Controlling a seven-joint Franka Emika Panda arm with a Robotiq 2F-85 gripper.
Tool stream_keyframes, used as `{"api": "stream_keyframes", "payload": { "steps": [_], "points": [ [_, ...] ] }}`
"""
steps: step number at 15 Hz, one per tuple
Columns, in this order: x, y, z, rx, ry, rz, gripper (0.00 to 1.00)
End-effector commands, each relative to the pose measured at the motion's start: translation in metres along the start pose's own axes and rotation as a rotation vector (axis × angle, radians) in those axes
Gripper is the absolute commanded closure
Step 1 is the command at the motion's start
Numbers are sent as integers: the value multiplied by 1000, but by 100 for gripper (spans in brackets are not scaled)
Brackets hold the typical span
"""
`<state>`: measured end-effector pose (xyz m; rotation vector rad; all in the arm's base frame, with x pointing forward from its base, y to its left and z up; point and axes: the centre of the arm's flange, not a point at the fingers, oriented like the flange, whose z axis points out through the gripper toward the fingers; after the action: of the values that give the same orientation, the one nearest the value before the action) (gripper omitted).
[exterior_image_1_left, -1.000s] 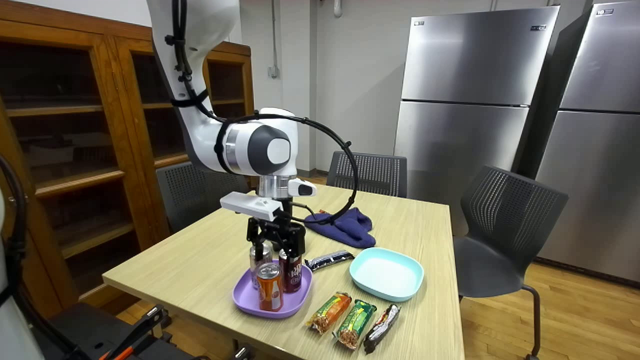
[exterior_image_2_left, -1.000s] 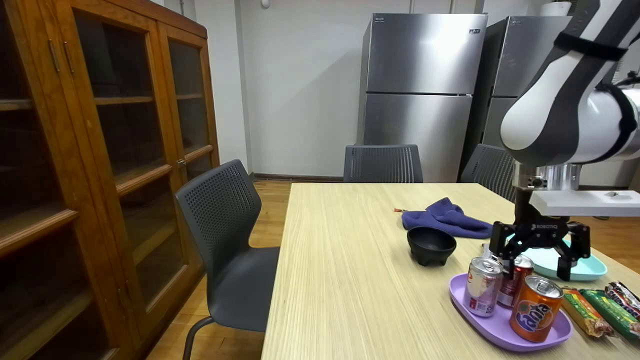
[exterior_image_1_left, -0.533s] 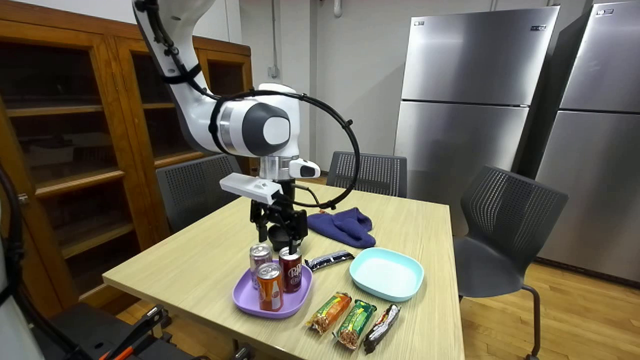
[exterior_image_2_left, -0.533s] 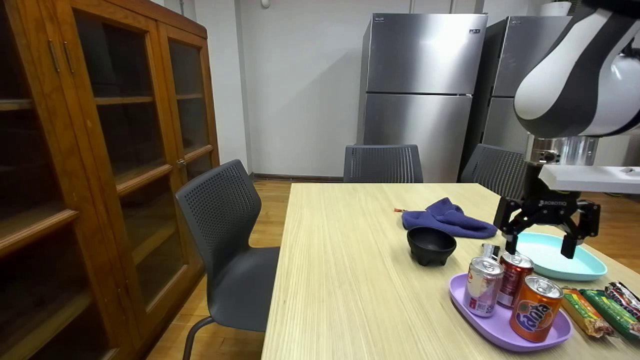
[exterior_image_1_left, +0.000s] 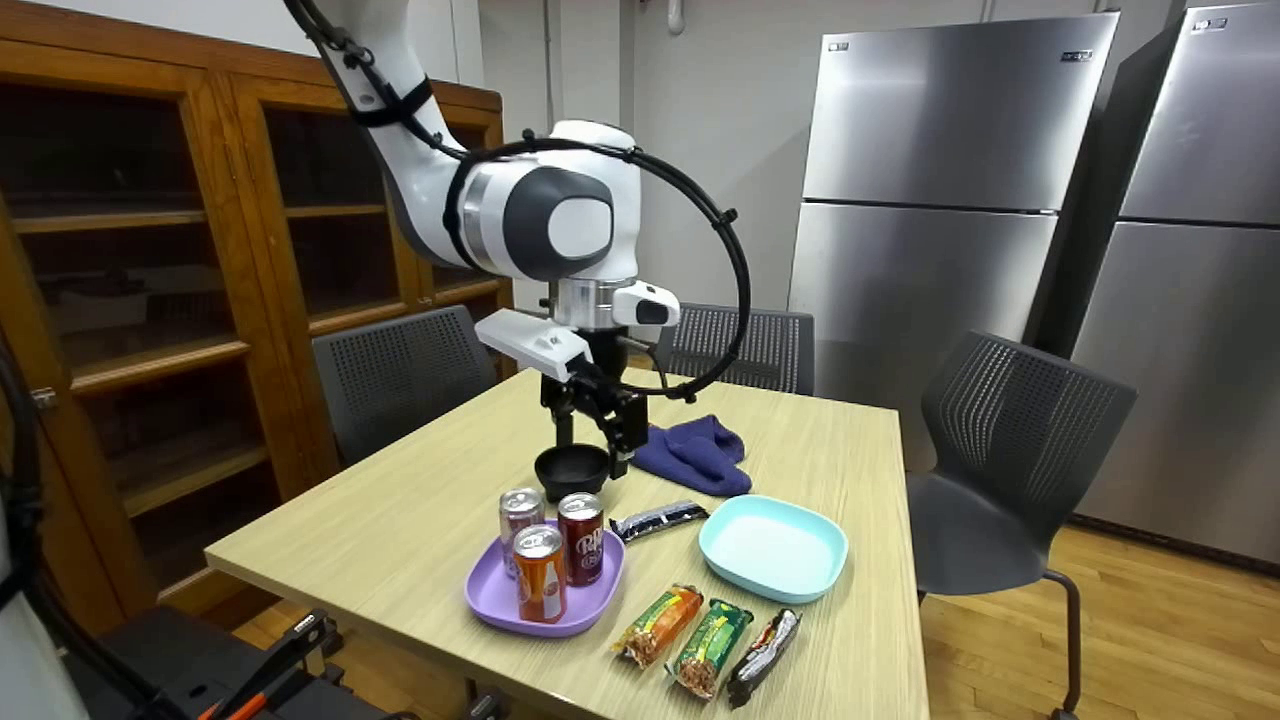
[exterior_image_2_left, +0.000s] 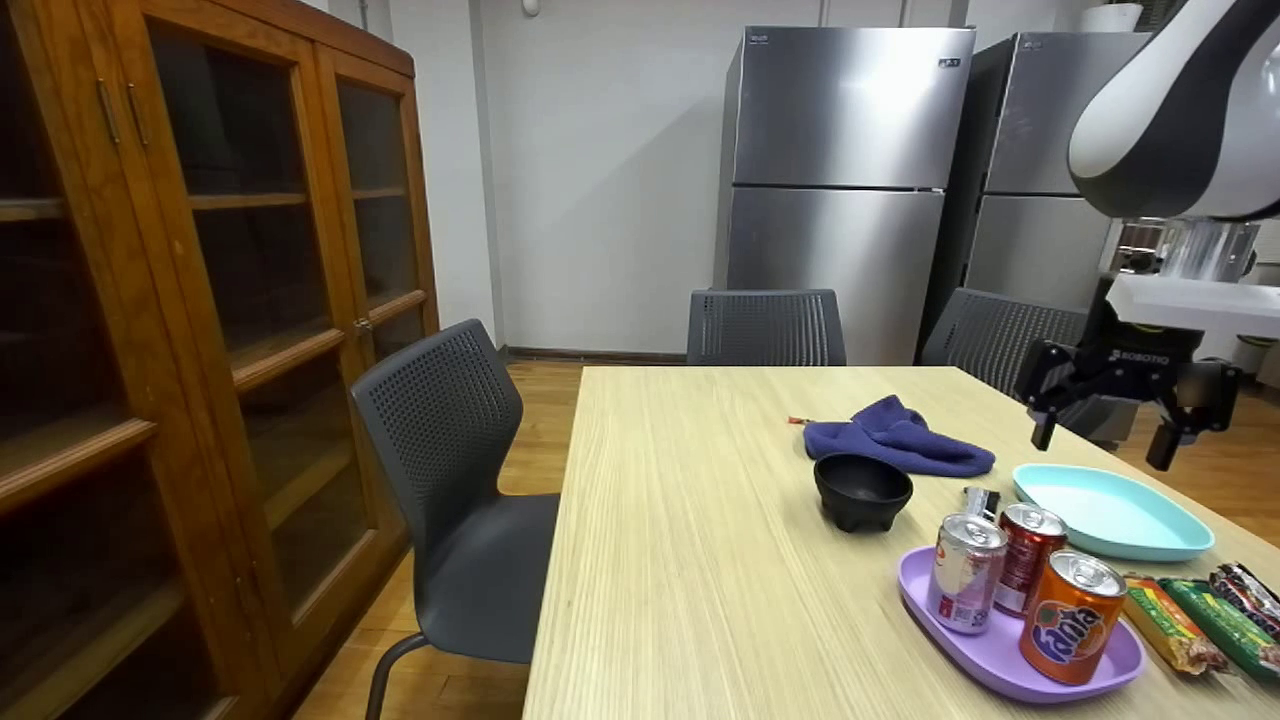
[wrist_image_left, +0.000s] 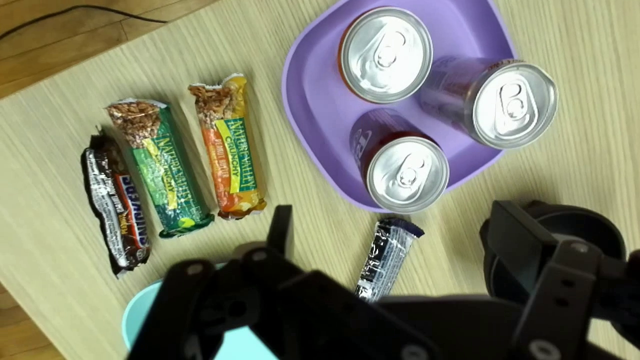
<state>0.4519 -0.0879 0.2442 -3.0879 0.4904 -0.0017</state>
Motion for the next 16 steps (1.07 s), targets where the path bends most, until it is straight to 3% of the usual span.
{"api": "stream_keyframes", "payload": {
  "steps": [1, 8, 16],
  "points": [
    [22, 15, -7, 20, -6, 79, 0],
    [70, 8, 15, 42, 4, 172, 0],
    [109, -15, 66, 20, -12, 274, 0]
  ]
}}
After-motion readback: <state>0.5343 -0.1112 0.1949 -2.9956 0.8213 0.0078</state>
